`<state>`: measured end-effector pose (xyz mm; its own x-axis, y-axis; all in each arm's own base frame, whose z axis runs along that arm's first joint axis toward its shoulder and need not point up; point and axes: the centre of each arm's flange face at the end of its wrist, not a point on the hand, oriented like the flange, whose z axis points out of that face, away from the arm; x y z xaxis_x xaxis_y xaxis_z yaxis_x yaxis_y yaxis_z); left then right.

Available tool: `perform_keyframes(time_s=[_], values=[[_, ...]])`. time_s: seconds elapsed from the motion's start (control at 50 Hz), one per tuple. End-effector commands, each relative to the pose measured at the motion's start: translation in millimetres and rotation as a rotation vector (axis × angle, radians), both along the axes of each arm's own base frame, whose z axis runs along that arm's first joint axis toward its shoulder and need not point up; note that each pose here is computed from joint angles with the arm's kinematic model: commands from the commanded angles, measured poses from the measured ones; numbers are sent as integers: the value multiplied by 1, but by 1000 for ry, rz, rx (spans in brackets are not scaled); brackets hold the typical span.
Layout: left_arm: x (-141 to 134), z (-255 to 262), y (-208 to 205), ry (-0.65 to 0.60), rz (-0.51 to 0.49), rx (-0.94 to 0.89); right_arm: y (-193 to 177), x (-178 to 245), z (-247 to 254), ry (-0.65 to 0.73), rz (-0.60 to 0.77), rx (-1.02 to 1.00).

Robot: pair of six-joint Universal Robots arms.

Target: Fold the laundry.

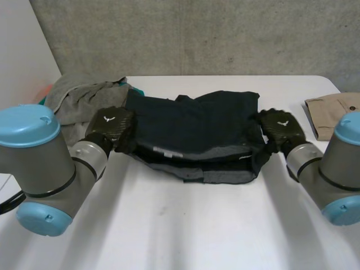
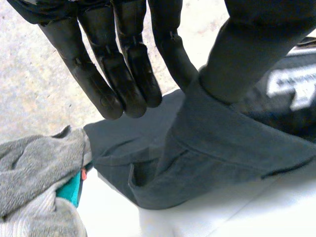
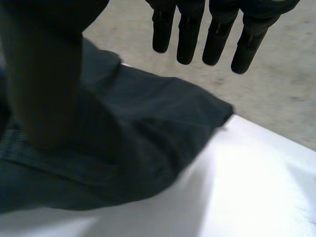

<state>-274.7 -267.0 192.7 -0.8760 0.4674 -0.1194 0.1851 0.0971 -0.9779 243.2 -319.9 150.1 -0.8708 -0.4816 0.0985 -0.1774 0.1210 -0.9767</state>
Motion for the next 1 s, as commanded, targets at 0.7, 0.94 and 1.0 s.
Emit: perform_keyframes(time_s=[0.7, 0.94, 1.0], values=[[22, 56, -56, -22, 65, -94, 95, 62, 68, 106, 208, 49], [-32, 78, 50, 63, -108, -14, -17, 39, 108, 233, 111, -390], [-53, 74, 70, 95, -96, -31, -47, 36, 118, 215, 80, -521]])
